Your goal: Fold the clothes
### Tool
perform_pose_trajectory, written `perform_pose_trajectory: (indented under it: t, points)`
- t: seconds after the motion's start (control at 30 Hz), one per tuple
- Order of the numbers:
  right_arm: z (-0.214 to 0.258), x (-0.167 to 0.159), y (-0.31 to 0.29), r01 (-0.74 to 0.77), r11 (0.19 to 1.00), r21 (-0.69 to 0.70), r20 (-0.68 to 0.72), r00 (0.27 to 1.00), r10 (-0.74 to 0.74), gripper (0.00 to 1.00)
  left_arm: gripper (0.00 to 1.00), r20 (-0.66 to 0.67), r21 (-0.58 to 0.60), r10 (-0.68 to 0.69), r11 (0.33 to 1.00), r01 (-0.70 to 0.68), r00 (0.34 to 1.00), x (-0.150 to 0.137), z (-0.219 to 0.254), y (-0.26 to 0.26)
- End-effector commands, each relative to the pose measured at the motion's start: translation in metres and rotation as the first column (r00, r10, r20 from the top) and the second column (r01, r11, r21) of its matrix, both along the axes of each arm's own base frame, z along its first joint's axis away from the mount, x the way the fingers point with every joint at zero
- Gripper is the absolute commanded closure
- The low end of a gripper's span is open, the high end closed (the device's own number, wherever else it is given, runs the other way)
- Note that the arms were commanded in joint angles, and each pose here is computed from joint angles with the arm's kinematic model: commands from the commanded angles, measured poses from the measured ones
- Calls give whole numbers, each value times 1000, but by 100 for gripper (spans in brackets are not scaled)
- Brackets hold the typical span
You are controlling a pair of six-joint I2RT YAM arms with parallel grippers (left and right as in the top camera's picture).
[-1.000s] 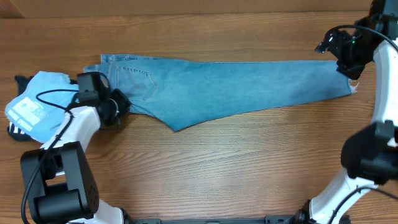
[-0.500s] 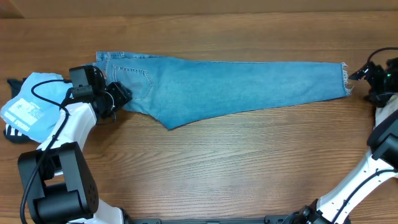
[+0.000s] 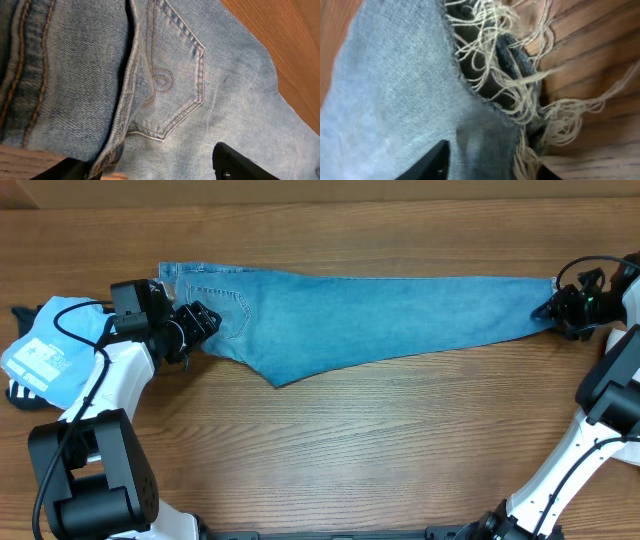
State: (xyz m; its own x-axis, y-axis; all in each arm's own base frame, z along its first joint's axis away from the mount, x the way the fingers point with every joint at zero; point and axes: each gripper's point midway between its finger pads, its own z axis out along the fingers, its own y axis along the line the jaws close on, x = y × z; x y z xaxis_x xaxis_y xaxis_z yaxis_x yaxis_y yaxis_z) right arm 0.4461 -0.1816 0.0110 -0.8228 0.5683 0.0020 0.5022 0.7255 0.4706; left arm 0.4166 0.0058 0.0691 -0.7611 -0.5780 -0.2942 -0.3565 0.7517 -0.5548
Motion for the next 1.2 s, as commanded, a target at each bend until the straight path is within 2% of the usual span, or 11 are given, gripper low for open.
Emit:
perform_pose_trajectory:
  t: [0.0, 0.17, 0.37, 0.5, 0.7, 0.77, 0.9, 0.97, 1.03, 1.1, 1.17]
  points:
    - [-18, -14, 5, 70, 997, 36, -110, 992, -66, 33, 28, 50, -23, -54, 998, 55, 997, 9, 14, -11]
    - [-20, -41, -36, 145, 989, 14, -143, 980, -142, 15, 28, 60, -20, -82, 996, 83, 995, 8, 15, -13]
    - [-13, -17, -44, 80, 994, 70, 56, 995, -84, 13, 28, 66, -19, -82, 996, 84, 994, 10, 16, -13]
    - [-33, -7, -17, 34, 993, 116, 40, 998, -39, 14, 28, 65, -23, -84, 996, 86, 994, 9, 16, -14]
    - [-29, -3, -10, 30, 986, 163, 65, 997, -41, 28, 28, 68, -25, -86, 996, 88, 994, 10, 17, -14]
    - [-25, 0, -7, 27, 981, 191, 87, 995, -44, 51, 28, 68, -25, -86, 996, 88, 994, 10, 17, -14]
    - [-19, 2, -2, 3, 976, 219, 119, 992, -30, 76, 28, 68, -25, -86, 996, 88, 994, 10, 17, -14]
    - [-16, 4, -2, 1, 975, 220, 130, 991, -30, 74, 28, 68, -25, -86, 996, 88, 994, 10, 17, -14]
    - [-4, 14, 7, -51, 961, 272, 227, 974, -12, 39, 28, 68, -25, -86, 996, 88, 994, 10, 17, -14]
    - [11, 25, 12, -81, 941, 329, 311, 950, -27, 39, 28, 68, -25, -86, 996, 88, 994, 10, 17, -14]
    - [15, 27, 15, -88, 933, 349, 331, 943, -34, 60, 28, 69, -25, -86, 996, 88, 994, 10, 17, -14]
